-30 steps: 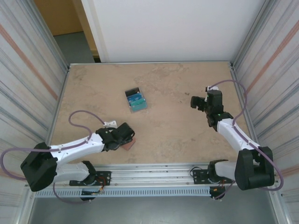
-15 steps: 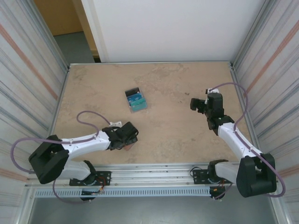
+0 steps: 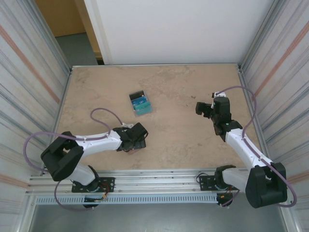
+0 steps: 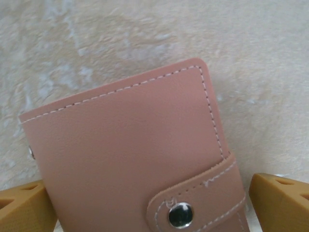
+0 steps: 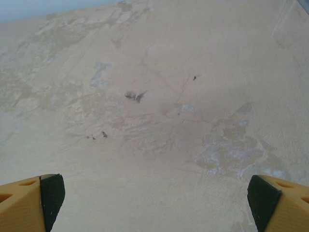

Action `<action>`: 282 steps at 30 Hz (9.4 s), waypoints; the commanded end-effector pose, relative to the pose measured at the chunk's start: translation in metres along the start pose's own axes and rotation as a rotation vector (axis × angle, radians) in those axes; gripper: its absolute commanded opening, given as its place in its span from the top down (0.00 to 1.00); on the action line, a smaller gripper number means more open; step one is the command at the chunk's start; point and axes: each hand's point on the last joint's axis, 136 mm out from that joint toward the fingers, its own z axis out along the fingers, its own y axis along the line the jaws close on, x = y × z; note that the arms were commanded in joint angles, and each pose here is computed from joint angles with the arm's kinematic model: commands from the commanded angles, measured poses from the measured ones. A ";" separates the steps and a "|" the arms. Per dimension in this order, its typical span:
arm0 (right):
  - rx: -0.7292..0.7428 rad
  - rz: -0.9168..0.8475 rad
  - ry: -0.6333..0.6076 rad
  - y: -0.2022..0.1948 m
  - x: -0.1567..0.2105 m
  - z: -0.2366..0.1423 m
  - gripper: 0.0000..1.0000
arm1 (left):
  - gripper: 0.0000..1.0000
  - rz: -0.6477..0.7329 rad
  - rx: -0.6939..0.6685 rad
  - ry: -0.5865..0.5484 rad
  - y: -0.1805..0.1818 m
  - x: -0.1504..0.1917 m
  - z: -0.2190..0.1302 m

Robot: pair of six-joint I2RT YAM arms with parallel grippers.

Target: Take the credit cards out of the card holder

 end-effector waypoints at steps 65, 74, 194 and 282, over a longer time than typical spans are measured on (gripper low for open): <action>-0.511 0.481 0.404 0.114 0.057 -0.026 0.01 | 0.29 0.297 0.174 -0.285 -0.038 -0.031 -0.027; -0.724 0.444 0.571 0.186 0.090 -0.021 0.01 | 0.34 0.290 0.252 -0.370 -0.057 -0.047 -0.030; -1.126 0.336 0.426 0.293 0.057 -0.065 0.21 | 1.00 -0.200 1.082 -0.276 -0.061 -0.083 -0.157; -1.210 0.110 0.327 0.275 -0.025 -0.164 0.49 | 0.99 0.371 1.388 -0.517 -0.098 -0.083 -0.246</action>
